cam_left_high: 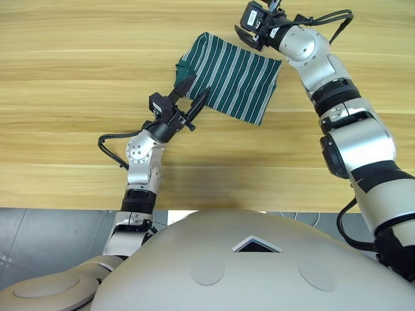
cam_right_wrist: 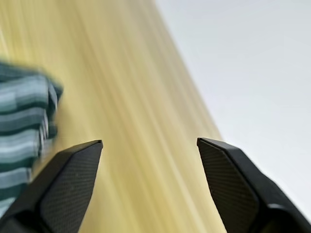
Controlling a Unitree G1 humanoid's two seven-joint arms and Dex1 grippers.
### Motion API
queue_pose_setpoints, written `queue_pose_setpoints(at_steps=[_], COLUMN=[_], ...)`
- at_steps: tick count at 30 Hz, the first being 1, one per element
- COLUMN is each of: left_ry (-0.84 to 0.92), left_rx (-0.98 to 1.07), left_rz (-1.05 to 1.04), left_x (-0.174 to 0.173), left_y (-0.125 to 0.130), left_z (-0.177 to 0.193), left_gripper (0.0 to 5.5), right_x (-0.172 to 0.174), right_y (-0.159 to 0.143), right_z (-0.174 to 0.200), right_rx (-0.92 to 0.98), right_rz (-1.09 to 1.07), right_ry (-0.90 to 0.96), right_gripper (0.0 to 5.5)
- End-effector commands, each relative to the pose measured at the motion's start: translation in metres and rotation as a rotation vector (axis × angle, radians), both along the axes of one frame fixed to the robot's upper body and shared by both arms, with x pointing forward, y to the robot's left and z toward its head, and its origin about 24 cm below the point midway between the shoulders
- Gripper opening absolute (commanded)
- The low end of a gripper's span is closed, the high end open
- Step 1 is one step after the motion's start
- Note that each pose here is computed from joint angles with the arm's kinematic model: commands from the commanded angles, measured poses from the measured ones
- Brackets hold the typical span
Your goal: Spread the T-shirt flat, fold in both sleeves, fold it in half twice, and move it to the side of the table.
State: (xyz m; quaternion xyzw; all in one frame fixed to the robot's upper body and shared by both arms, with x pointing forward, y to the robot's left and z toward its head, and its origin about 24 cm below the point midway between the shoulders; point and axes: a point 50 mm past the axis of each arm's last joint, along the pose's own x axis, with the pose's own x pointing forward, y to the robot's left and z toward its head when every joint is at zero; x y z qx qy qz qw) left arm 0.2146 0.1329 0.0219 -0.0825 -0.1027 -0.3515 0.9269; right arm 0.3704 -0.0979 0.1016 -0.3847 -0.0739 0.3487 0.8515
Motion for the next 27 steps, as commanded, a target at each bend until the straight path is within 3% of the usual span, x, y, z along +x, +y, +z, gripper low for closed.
queue_pose_setpoints(at_steps=[1, 6, 13, 17, 24, 27], left_ry=[0.001, -0.006, -0.004, 0.006, 0.016, 0.015], left_rx=[-0.02, -0.049, -0.064, -0.067, -0.065, -0.064], left_rz=[0.028, 0.069, 0.075, 0.073, 0.069, 0.078], left_x=[-0.002, -0.003, -0.004, -0.005, -0.006, -0.006], left_y=[0.002, 0.008, 0.01, 0.011, 0.012, 0.012], left_z=[0.0, 0.003, 0.005, 0.004, 0.004, 0.004], left_gripper=[2.09, 2.09, 2.09, 2.09, 2.09, 2.09], right_x=[-0.035, -0.067, -0.059, -0.053, -0.053, -0.051], right_y=[0.006, 0.001, -0.011, -0.021, -0.038, -0.068], right_z=[0.002, -0.029, -0.081, -0.103, -0.114, -0.114], right_rx=[0.181, 0.285, 0.36, 0.274, 0.246, 0.327], right_rz=[0.172, 0.208, 0.138, 0.105, 0.062, -0.071], right_ry=[0.061, 0.283, 0.704, 0.871, 0.958, 0.921], right_gripper=[3.61, 3.61, 3.61, 3.61, 3.61, 3.61])
